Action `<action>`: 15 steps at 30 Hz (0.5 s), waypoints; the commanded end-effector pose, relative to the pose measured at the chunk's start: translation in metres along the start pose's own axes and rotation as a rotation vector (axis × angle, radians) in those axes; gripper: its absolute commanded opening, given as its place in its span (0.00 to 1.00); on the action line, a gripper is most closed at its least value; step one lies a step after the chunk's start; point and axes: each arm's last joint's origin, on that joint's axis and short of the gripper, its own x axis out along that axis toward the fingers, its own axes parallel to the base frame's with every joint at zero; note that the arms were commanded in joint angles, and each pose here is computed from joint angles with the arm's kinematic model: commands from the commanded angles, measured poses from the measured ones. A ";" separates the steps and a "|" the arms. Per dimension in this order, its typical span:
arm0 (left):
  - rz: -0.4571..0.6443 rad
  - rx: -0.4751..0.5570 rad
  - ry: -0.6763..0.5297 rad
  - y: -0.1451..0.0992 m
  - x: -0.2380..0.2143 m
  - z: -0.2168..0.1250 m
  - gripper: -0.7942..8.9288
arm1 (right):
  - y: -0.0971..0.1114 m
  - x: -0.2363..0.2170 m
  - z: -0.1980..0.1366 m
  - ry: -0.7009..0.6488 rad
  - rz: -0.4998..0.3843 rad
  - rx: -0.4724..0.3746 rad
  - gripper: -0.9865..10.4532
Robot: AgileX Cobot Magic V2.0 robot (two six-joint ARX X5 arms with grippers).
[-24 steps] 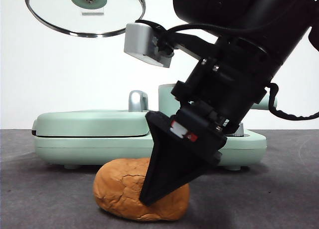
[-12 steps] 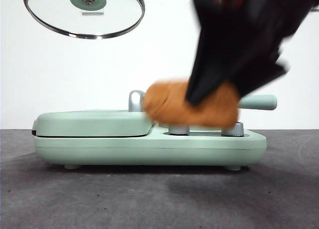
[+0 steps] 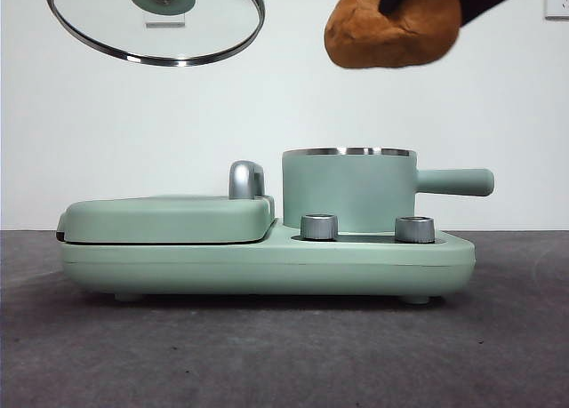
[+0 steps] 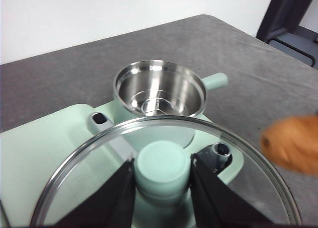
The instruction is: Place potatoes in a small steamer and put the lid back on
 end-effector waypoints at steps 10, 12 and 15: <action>-0.008 0.025 -0.047 -0.002 -0.002 0.008 0.09 | -0.036 0.036 0.063 -0.064 -0.086 -0.066 0.30; -0.006 0.024 -0.049 -0.002 -0.002 0.008 0.09 | -0.044 0.044 0.072 -0.065 -0.098 -0.065 0.30; -0.006 0.023 -0.049 -0.002 -0.002 0.008 0.09 | -0.056 0.057 0.083 -0.053 -0.120 -0.057 0.30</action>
